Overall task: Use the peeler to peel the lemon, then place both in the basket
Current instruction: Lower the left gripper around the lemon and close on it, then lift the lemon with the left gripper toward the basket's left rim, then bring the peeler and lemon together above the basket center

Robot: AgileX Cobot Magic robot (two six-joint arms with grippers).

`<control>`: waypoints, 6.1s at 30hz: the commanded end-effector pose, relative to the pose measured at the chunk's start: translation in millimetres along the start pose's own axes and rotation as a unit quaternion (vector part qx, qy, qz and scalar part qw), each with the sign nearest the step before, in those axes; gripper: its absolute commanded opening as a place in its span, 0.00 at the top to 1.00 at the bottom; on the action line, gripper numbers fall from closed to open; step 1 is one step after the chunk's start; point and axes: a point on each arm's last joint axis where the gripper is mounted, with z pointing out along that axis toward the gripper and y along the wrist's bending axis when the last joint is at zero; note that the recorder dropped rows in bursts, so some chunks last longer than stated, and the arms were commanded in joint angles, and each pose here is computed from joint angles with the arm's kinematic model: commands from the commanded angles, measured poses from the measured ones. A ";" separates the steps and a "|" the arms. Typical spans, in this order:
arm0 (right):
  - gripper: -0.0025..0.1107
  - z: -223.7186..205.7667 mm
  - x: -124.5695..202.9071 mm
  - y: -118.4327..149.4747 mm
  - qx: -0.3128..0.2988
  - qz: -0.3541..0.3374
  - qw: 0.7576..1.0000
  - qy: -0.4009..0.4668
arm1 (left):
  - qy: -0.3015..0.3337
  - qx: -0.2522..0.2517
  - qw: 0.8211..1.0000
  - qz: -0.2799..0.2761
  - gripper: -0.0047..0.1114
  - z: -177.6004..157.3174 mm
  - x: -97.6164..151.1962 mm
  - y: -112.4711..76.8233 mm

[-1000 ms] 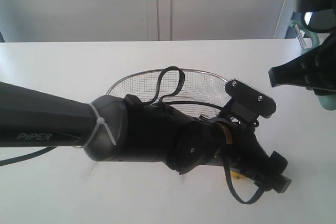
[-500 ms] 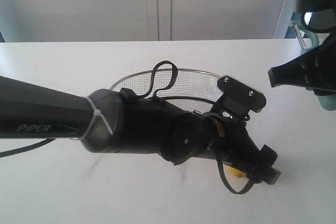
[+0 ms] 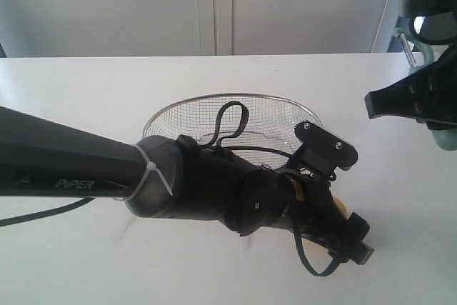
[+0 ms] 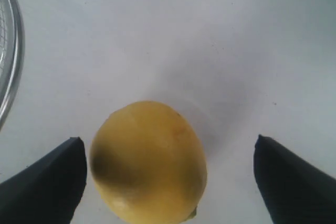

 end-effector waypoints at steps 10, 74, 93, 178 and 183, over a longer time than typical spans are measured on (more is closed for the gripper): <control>0.98 -1.8 -1.7 -1.3 -0.003 -0.002 1.000 -0.012 | -0.001 -0.008 1.000 -0.008 0.20 14.1 9.7 4.3; 0.98 16.9 12.6 12.9 -0.058 -0.003 0.998 -0.019 | 0.111 -0.045 0.981 0.153 0.96 -203.9 27.1 46.1; 0.98 39.4 -2.0 65.2 -0.239 -0.083 0.964 -0.081 | -0.043 -0.184 0.964 0.189 0.96 -269.3 9.9 89.2; 0.98 66.0 39.2 127.8 -0.484 0.058 0.872 0.046 | -0.182 -0.096 0.949 0.241 0.96 -232.4 19.5 113.4; 0.98 65.7 39.0 128.0 -0.486 0.061 0.870 0.047 | -0.182 -0.096 0.949 0.240 0.96 -232.4 19.5 113.5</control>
